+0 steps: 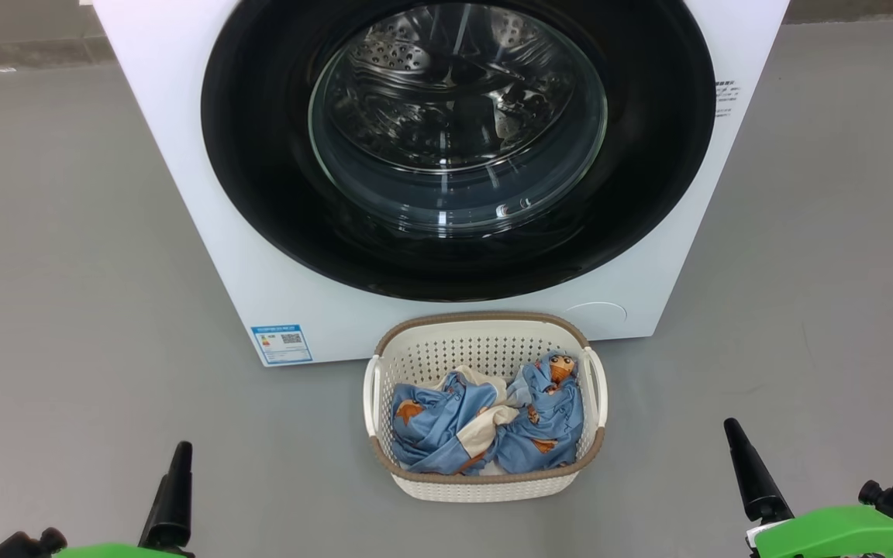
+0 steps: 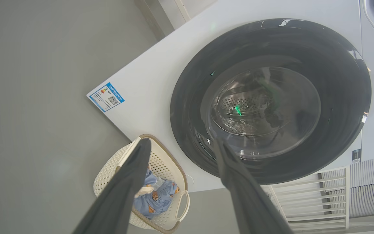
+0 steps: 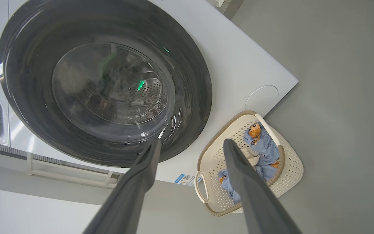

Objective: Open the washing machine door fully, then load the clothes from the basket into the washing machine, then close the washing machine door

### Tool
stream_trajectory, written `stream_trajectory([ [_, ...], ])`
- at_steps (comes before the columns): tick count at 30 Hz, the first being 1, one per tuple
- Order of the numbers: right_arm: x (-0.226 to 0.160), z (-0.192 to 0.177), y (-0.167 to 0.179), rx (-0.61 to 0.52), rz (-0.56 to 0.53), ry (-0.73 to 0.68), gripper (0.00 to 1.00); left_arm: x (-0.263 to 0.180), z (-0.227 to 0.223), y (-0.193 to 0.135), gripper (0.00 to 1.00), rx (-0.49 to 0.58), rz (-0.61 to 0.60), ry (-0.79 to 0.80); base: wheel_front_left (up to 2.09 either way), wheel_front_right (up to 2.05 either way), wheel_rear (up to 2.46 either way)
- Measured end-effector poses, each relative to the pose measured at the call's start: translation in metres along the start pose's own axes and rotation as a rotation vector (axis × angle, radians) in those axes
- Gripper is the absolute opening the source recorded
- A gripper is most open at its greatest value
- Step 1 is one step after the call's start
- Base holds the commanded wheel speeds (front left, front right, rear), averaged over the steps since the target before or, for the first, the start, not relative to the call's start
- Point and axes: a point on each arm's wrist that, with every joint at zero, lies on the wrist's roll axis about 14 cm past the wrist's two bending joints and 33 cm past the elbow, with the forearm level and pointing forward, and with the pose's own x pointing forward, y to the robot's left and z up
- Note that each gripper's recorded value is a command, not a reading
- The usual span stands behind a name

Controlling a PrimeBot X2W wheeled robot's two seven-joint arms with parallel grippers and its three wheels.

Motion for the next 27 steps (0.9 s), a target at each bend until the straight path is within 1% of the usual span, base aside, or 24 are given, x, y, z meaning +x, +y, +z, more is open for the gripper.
stream_trajectory([
  [2, 0.0, 0.0, 0.0, -0.01, -0.001, 0.002, 1.0, 0.0, 0.0, 0.0, 1.0, 0.013, -0.001, 0.0, 0.0, 0.0, 0.0],
  [16, 0.001, -0.004, 0.0, -0.18, 0.009, 0.008, 1.0, 0.001, 0.002, -0.008, 1.0, 0.172, -0.03, -0.019, 0.0, 0.0, 0.0],
  [17, 0.001, -0.003, 0.0, -0.208, 0.011, 0.008, 1.0, 0.001, 0.003, -0.009, 1.0, 0.19, -0.035, -0.022, 0.0, 0.0, 0.0],
  [27, 0.002, -0.003, 0.0, -0.318, 0.022, 0.004, 1.0, 0.002, 0.005, -0.013, 1.0, 0.301, -0.056, -0.034, 0.0, 0.0, 0.0],
])
